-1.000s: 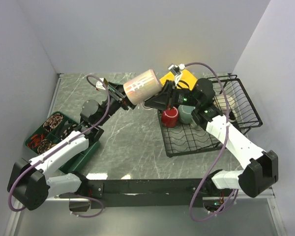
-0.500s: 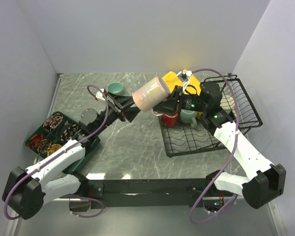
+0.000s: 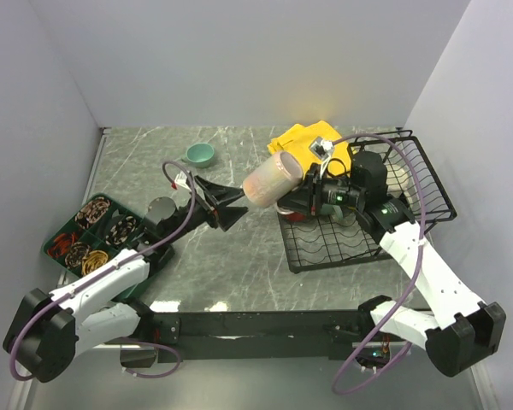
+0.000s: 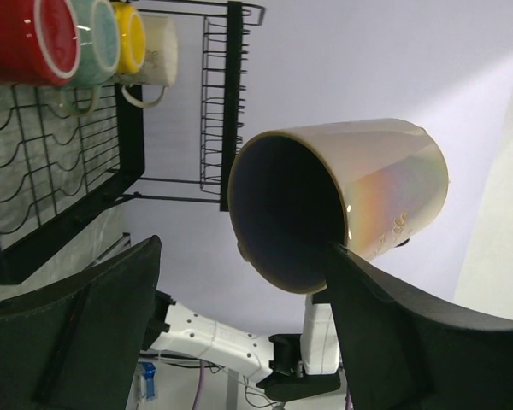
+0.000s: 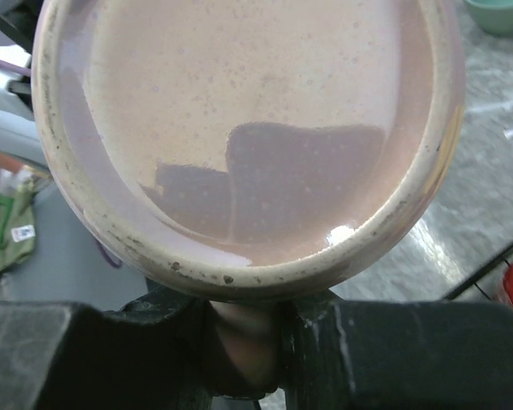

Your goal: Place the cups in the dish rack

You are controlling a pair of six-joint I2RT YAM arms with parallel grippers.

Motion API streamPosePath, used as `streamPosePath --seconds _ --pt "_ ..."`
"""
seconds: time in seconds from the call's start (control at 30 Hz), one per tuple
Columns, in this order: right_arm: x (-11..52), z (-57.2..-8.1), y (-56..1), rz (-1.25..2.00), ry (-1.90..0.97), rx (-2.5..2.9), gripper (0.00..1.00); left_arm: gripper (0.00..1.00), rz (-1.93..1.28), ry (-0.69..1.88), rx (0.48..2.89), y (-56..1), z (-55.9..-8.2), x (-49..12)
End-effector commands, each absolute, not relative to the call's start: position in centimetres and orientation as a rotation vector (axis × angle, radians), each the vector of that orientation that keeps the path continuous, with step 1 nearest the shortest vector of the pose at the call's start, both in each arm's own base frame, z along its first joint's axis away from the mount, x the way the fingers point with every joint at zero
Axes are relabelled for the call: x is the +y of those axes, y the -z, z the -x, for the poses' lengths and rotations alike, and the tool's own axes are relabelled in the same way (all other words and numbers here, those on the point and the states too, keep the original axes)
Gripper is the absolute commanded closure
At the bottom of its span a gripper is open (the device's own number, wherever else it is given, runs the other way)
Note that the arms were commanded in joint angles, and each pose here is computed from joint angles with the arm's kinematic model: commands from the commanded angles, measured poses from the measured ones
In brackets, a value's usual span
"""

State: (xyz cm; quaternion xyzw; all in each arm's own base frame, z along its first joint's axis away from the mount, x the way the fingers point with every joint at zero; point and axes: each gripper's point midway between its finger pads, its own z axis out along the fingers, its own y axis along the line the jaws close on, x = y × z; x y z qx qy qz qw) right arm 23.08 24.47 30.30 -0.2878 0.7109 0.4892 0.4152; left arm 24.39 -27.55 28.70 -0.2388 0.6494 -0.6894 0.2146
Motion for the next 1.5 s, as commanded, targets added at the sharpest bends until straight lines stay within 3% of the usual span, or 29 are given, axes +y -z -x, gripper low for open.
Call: streamPosePath --seconds 0.0,0.8,1.47 --pt "23.1 -23.5 -31.5 0.769 -1.082 1.684 1.00 0.17 0.561 1.924 1.749 -30.1 -23.1 -26.9" --pt "17.6 -22.6 -25.0 0.838 -0.711 1.777 1.00 0.13 0.566 1.670 1.753 -27.6 -21.8 -21.7" --pt "13.3 -22.1 -20.9 0.835 -0.487 1.847 1.00 0.13 0.566 1.649 1.756 -25.7 -20.4 -20.5"
